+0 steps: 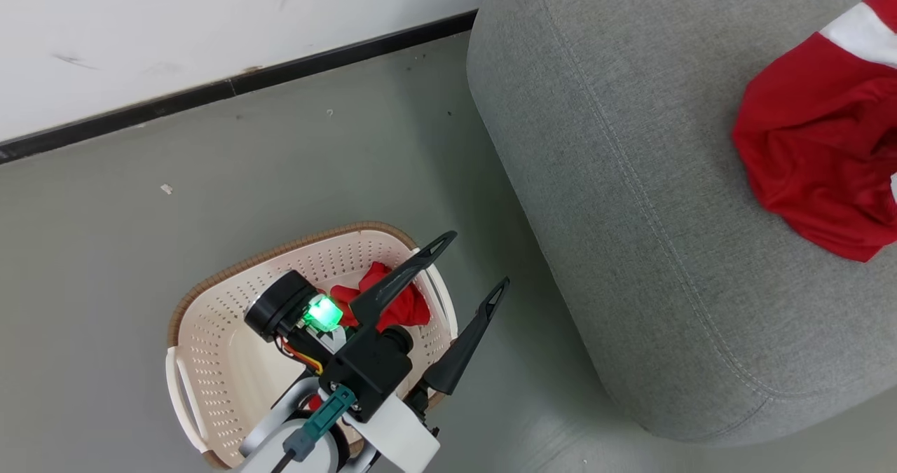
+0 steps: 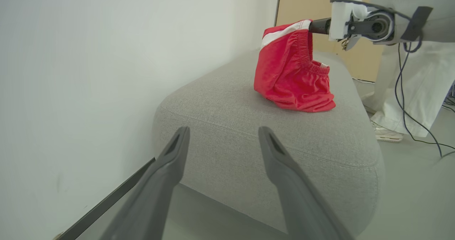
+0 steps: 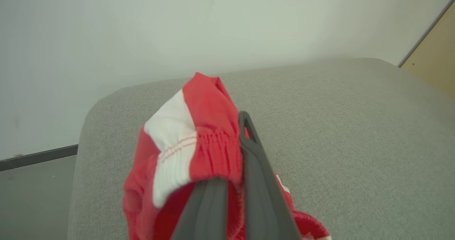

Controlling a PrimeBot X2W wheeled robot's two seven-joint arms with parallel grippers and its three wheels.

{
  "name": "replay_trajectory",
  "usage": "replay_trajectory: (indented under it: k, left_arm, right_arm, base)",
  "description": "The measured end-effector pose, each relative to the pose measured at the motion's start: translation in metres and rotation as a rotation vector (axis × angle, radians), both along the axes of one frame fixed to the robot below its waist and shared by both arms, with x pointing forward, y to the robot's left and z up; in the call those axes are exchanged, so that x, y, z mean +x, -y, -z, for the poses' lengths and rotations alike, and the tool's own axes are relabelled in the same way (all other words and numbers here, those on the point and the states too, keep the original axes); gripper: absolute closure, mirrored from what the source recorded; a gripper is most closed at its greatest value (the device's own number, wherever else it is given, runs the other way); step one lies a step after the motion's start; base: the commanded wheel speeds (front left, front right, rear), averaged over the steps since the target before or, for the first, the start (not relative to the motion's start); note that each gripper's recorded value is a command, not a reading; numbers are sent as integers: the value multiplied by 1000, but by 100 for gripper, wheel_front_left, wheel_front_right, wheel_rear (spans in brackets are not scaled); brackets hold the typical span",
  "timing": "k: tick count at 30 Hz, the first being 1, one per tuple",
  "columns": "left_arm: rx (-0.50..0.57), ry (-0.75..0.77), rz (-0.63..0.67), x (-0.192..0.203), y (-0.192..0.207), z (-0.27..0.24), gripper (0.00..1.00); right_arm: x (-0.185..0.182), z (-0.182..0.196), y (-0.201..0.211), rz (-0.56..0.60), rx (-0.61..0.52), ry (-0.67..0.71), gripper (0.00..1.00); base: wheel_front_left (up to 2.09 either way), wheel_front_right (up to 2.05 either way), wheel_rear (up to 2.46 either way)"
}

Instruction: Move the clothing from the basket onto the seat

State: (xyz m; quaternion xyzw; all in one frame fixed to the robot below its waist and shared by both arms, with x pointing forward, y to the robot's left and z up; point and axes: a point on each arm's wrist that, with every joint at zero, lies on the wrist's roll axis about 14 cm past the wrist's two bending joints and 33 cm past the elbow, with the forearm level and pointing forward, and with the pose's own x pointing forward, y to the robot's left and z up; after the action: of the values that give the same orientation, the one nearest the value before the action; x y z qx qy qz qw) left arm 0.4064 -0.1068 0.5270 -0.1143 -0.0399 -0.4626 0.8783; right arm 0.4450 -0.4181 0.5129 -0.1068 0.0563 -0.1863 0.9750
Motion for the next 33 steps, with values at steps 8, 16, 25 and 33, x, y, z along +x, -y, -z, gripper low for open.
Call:
replay_trajectory:
  k: [8,16,25,33]
  left_arm:
    - [12,-6,5,10,2,11,0]
    - [13,-10,9,17,3,19,0]
    - [13,-1,7,18,4,19,0]
    - [8,0,-22,23,-1,17,0]
  right_arm:
    - [-13,55,-7,30,76,-114,100]
    - [-19,77,-14,42,115,-150,52]
    - [-28,70,-15,34,101,-141,0]
    - [-50,52,-13,40,74,-80,0]
  base:
    - [0,0,0]
    - [0,0,0]
    - [0,0,0]
    - [0,0,0]
